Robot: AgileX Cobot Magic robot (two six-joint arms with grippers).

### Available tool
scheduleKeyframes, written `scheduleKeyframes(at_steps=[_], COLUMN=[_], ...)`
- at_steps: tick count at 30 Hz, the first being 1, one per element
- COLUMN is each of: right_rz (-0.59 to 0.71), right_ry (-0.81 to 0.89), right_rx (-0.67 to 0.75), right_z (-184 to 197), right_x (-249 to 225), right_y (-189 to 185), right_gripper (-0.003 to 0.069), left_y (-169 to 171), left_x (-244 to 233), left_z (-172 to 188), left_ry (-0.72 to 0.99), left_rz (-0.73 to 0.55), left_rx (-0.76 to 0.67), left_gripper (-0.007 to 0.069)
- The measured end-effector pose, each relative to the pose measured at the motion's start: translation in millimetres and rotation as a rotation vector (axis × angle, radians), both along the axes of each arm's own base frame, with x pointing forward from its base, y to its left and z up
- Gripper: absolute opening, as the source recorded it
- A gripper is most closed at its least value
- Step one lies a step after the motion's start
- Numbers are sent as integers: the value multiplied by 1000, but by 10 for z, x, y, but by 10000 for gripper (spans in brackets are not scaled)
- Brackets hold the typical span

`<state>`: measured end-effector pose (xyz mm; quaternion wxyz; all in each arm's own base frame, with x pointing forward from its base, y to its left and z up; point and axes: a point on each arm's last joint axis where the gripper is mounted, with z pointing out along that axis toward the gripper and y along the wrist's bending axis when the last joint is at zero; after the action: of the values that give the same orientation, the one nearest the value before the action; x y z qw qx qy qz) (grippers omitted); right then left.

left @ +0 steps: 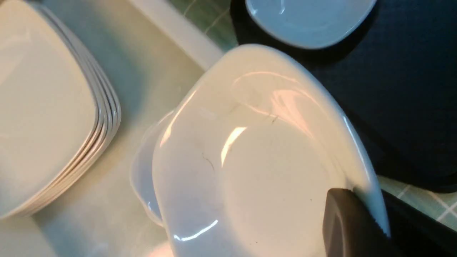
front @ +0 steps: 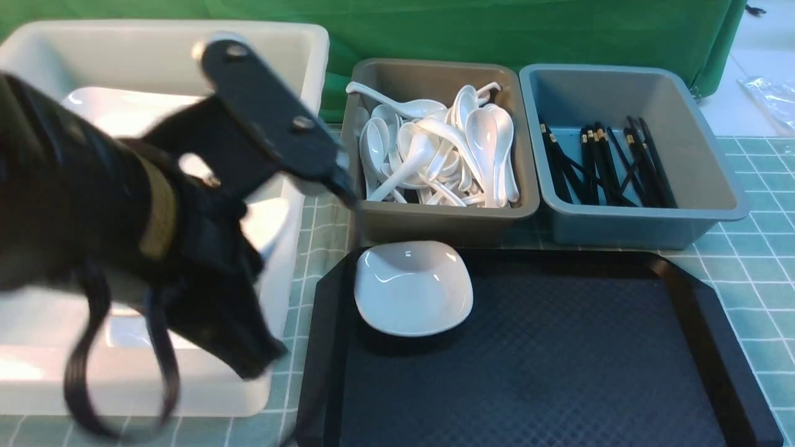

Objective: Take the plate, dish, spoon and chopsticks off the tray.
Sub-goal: Use the left arm to put the small plate into the large storage box on the left

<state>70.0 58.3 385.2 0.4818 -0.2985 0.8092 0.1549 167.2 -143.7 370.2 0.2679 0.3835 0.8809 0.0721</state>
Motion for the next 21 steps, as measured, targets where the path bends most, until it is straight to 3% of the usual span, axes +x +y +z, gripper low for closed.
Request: scheduleKeyframes(at_steps=[5, 10, 21], right_rz=[12, 16, 32], right_ry=[45, 46, 32], right_rx=[-19, -22, -41], right_z=[-45, -48, -48], right_x=[58, 59, 59], right_y=[105, 112, 113], right_gripper=[20, 20, 20], left_y=[319, 491, 481], left_x=[422, 571, 677], left_z=[-288, -738, -1111], left_ry=[14, 42, 61], left_rz=[100, 110, 58], left_rx=[6, 81, 163], left_gripper=[19, 19, 25])
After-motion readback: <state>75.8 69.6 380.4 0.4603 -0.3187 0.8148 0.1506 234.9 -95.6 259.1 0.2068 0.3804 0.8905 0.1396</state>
